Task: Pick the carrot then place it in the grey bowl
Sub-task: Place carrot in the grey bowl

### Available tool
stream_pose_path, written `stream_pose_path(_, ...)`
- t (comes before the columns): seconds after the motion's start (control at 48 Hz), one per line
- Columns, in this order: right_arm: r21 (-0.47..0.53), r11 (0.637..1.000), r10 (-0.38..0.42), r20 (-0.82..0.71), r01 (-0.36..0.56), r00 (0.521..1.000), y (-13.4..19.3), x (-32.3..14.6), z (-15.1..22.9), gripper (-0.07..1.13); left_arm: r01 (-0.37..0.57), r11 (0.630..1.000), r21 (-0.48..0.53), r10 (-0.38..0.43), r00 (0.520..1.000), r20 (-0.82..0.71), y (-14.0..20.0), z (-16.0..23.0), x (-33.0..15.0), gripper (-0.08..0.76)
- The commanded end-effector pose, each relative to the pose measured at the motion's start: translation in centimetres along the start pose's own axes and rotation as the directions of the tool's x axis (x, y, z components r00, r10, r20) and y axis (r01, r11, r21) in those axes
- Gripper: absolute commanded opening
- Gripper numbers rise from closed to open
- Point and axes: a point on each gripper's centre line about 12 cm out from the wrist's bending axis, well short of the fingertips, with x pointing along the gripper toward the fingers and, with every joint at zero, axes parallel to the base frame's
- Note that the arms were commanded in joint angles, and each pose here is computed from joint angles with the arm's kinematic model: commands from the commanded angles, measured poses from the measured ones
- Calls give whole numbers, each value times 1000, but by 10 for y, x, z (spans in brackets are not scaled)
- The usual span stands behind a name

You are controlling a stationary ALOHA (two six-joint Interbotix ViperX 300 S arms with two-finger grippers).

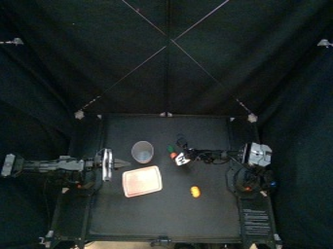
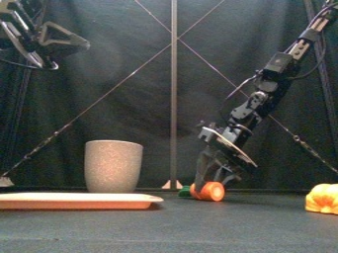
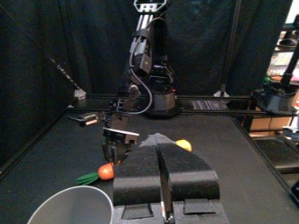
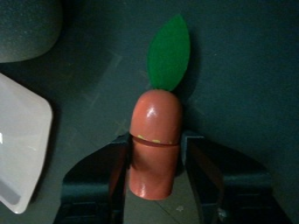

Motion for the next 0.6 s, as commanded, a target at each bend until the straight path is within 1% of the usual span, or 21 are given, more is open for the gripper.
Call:
stream_pose_path(0.021, -8, 1000, 14, 13, -14, 1000, 6, -3, 6, 541, 2, 1000, 3, -2, 1000, 17, 0, 6, 1, -28)
stream_pose_path(0.062, -9, 1000, 16, 13, -16, 1000, 7, -3, 6, 481, 4, 1000, 3, -4, 1000, 17, -1, 6, 1, -30)
stream_pose_path(0.146, -14, 1000, 22, 16, -22, 1000, 9, -5, 6, 440, 2, 1000, 3, -2, 1000, 17, 0, 6, 1, -28)
stream_pose_path(0.25, -25, 998, 51, 52, -49, 997, 18, -16, 17, 440, 2, 1000, 3, -2, 1000, 17, 0, 6, 1, -28)
stream_pose_path(0.396, -65, 992, 117, 125, -109, 985, 40, -44, 45, 440, 2, 1000, 3, -2, 1000, 18, 0, 6, 2, -30)
stream_pose_path(0.604, -153, 967, 232, 217, -202, 948, 91, -82, 88, 440, 2, 1000, 4, -2, 1000, 18, 0, 6, 2, -28)
